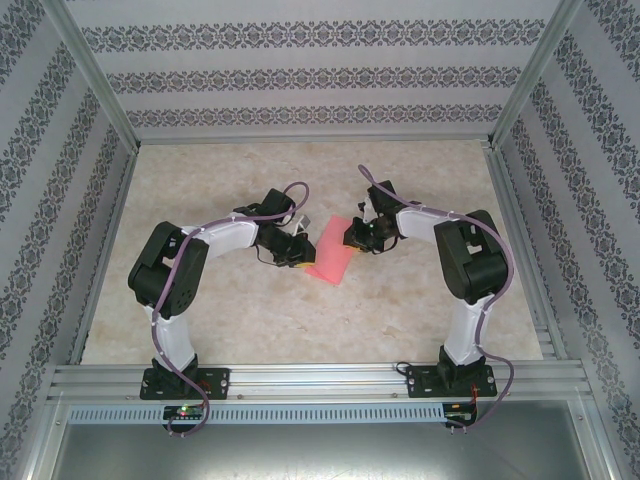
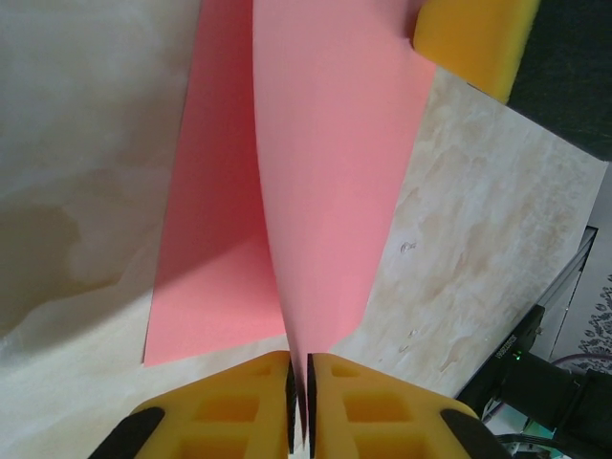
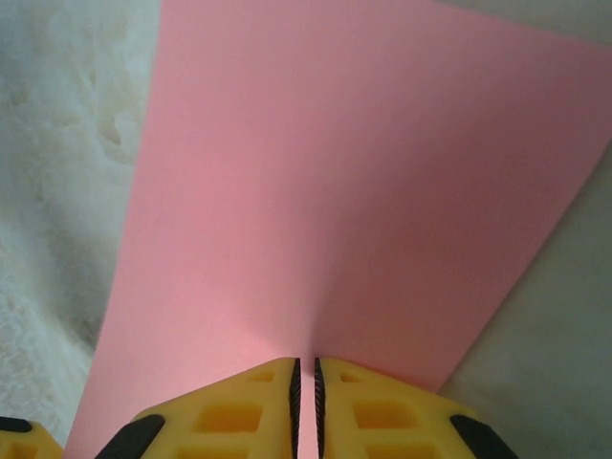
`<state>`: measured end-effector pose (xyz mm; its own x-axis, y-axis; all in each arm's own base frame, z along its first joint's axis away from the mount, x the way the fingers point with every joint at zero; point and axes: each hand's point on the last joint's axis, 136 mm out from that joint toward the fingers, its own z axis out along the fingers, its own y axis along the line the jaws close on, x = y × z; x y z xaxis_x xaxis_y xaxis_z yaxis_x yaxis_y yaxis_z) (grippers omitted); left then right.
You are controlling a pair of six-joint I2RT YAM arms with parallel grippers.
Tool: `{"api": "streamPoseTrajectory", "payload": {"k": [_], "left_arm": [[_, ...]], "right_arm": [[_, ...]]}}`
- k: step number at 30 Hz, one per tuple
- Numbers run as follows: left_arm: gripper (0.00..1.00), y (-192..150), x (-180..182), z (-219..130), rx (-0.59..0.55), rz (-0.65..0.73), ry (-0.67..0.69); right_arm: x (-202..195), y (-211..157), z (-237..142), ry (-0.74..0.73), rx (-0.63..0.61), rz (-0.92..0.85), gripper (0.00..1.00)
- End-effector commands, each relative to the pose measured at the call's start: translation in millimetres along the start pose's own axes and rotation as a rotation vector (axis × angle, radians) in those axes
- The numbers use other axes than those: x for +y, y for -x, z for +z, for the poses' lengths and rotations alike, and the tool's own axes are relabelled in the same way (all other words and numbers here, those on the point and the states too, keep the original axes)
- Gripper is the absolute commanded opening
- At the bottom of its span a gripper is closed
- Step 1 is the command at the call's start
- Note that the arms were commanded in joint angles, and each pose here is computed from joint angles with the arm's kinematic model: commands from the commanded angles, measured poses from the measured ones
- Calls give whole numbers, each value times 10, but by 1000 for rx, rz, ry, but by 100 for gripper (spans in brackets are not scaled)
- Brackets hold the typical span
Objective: Fold a paper plane with a square sheet of paper (pick it up from the middle)
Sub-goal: Fold the triangle a second time at the center of the table.
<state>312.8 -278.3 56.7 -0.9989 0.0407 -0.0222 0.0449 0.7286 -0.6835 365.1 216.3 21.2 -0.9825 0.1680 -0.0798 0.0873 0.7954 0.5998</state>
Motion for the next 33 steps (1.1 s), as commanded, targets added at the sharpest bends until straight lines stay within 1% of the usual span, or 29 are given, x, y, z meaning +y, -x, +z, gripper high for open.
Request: {"api": "streamPoseTrajectory", "payload": {"k": [1, 10, 13, 18, 23, 33], "left_arm": [[17, -28, -67, -17, 12, 32, 9], [20, -28, -110, -77, 0, 39, 6], [19, -32, -123, -92, 0, 40, 5], [13, 14, -189, -115, -4, 52, -6], [11, 39, -224, -48, 14, 60, -14], [11, 63, -302, 120, 58, 81, -16]], "right_arm": [[-19, -41, 47, -28, 23, -31, 14], [-44, -69, 61, -36, 31, -40, 13], [-44, -63, 57, -38, 30, -44, 12], [-29, -57, 68, -28, 28, -45, 12], [-24, -60, 77, -23, 30, -47, 11], [-2, -50, 62, -15, 19, -59, 11]]}}
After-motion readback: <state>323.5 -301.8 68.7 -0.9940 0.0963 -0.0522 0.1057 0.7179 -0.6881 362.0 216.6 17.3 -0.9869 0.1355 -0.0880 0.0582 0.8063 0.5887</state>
